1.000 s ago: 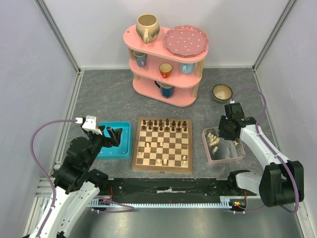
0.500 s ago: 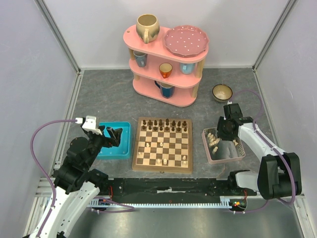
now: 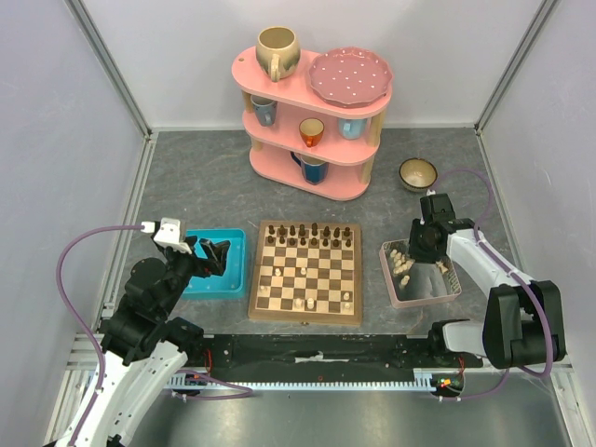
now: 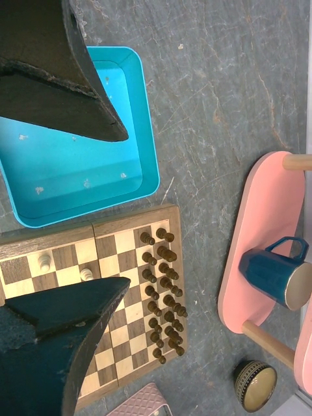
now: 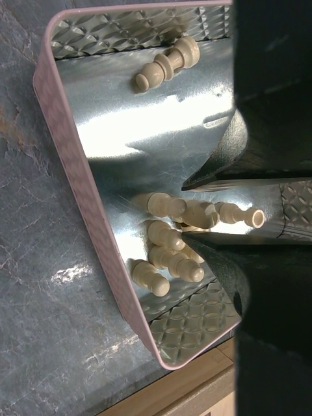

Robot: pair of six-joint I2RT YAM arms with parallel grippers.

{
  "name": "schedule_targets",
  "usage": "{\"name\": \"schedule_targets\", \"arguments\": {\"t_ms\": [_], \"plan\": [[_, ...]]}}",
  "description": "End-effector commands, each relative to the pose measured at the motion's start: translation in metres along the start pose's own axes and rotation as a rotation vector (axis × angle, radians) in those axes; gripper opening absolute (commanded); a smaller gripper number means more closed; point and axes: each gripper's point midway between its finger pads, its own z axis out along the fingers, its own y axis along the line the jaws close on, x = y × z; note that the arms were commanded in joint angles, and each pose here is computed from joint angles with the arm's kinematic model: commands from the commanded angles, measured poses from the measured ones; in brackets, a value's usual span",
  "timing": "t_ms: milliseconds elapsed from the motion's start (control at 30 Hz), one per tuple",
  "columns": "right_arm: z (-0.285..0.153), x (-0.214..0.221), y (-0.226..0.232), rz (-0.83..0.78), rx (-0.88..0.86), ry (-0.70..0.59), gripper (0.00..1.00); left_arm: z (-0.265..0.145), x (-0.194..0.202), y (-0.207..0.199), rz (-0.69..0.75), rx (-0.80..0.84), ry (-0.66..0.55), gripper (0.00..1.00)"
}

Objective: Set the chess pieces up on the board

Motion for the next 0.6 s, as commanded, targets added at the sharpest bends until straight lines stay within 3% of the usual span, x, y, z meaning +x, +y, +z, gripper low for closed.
{"name": "schedule_targets", "arguments": {"t_ms": [0, 267, 567], "plan": [[0.0025, 0.0005, 0.0009, -0.010, -0.015, -0.001, 0.38, -0.0002, -0.0103, -0.0024, -0.011, 0.011, -0.046, 0.90], [0.0020, 0.0075, 0.0040, -0.003, -0.040, 0.022, 0.38, -0.0003, -0.0096, -0.0020, -0.010, 0.009, -0.043, 0.90], [0.0009, 0.0053, 0.0031, -0.003, -0.033, 0.014, 0.25, -0.0002, -0.0103, -0.0024, -0.011, 0.012, -0.048, 0.90]]}}
